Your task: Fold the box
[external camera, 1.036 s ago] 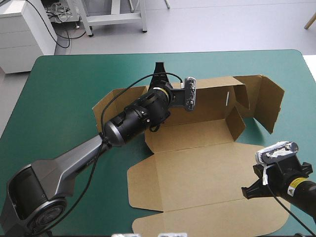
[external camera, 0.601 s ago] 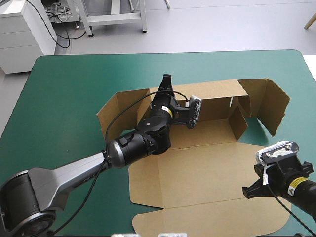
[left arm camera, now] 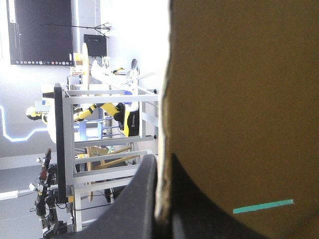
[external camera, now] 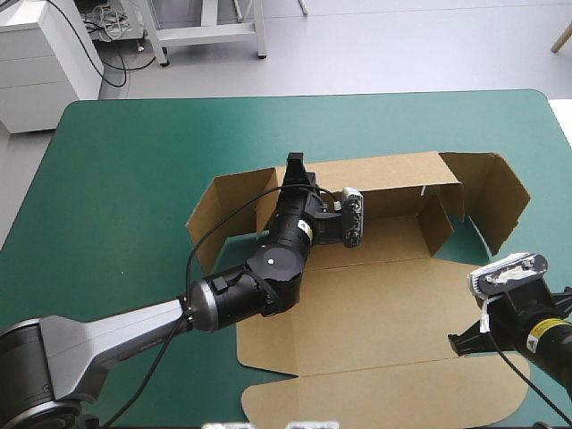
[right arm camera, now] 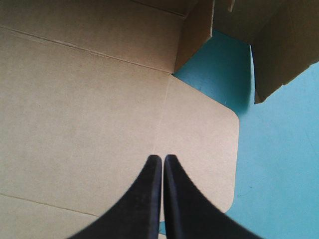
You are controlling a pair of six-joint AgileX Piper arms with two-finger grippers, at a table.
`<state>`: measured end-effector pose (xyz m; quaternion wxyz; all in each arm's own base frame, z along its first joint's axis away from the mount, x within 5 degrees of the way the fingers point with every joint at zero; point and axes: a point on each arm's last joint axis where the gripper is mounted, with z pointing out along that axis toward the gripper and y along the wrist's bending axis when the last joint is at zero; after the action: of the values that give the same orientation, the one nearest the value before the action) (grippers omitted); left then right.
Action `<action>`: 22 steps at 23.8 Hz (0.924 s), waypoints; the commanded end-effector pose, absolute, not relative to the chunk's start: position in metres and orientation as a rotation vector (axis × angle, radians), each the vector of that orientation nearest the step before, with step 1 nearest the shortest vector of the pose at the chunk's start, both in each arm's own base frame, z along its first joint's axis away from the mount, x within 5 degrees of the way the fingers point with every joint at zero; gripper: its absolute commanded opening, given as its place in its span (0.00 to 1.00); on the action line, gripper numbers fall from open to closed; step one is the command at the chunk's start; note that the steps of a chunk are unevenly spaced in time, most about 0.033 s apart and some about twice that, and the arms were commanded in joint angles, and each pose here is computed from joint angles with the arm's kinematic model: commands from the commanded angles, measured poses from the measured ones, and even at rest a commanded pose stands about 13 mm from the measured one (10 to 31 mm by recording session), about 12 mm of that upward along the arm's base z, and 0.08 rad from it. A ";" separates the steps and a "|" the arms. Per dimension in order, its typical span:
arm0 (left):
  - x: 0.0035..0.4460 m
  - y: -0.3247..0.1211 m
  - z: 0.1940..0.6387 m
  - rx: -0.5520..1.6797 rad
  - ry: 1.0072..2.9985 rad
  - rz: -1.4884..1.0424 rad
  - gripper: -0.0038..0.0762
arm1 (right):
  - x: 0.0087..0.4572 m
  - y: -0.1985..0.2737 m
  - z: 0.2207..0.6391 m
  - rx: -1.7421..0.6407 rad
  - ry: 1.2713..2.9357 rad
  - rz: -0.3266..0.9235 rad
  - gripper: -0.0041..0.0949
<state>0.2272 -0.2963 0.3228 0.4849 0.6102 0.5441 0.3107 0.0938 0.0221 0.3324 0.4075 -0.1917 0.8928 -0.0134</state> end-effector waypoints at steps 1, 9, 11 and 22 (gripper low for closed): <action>0.221 -0.291 0.353 1.392 1.266 0.759 0.04 | 0.097 0.022 0.344 -0.469 2.167 -0.037 0.04; 0.222 -0.287 0.346 1.408 1.276 0.798 0.04 | 0.098 0.022 0.346 -0.364 2.167 0.015 0.55; 0.221 -0.286 0.335 1.444 1.260 0.824 0.04 | 0.098 0.023 0.346 -0.344 2.166 0.028 0.68; 0.220 -0.275 0.312 1.410 1.176 0.961 0.04 | 0.100 0.016 0.349 -0.212 2.153 -0.001 0.77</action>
<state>0.2216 -0.2849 0.2879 0.4840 0.6283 0.4810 0.3737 0.0962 0.0202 0.3347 0.4232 -0.1007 0.9003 0.0142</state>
